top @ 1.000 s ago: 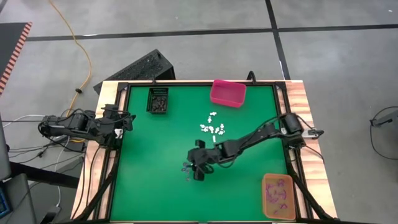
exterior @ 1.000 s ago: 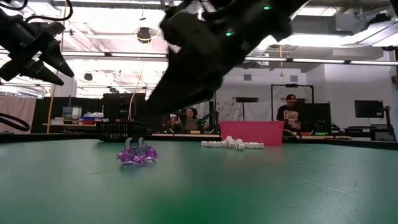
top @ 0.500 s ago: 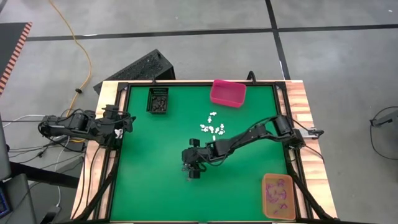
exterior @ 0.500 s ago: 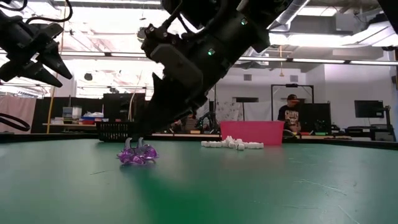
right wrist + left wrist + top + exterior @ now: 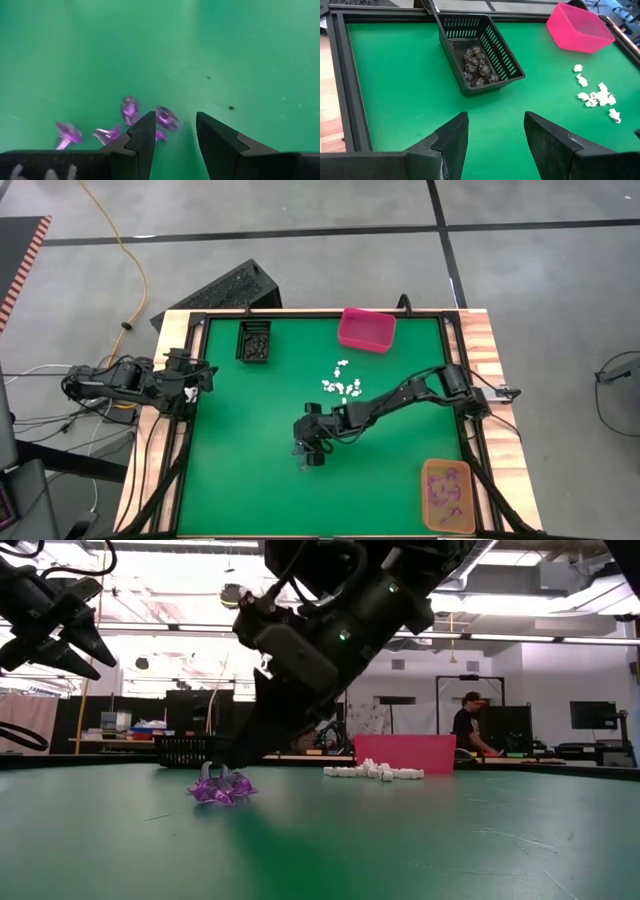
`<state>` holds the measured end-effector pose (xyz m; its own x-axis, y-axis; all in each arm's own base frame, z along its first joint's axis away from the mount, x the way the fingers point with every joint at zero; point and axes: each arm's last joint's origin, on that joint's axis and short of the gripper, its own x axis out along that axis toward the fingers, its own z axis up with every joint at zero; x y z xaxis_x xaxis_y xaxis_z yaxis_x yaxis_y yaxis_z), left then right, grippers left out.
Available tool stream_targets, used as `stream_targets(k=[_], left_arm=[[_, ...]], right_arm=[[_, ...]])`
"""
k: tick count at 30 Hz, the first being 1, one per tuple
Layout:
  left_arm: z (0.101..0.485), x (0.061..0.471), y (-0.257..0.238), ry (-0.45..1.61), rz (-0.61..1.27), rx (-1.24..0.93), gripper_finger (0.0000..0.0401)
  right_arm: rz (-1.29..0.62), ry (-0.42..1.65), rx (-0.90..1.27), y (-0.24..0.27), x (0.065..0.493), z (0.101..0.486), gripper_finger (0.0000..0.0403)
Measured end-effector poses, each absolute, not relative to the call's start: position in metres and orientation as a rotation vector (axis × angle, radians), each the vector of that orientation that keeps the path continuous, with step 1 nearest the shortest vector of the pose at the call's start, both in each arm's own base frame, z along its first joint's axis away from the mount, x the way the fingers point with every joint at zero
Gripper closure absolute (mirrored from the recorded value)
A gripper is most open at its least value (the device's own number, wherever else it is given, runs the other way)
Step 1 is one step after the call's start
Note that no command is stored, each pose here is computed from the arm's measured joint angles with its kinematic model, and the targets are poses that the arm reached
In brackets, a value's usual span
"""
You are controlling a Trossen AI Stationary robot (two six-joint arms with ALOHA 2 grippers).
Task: Sort Halloween decoration
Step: Put the pink witch hat toy into the orange bin
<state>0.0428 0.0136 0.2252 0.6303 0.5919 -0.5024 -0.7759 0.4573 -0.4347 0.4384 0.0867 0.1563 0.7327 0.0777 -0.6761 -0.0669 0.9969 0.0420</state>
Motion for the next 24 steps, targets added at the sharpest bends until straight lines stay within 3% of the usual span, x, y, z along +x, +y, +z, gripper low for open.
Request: stream_targets(k=[24], left_arm=[[0.2253,0.0427,0.0137,0.294,0.863,-0.686,0.0218]], right_arm=[[0.126,0.700,-0.040,0.0876,0.4408,0.1592,0.0234]])
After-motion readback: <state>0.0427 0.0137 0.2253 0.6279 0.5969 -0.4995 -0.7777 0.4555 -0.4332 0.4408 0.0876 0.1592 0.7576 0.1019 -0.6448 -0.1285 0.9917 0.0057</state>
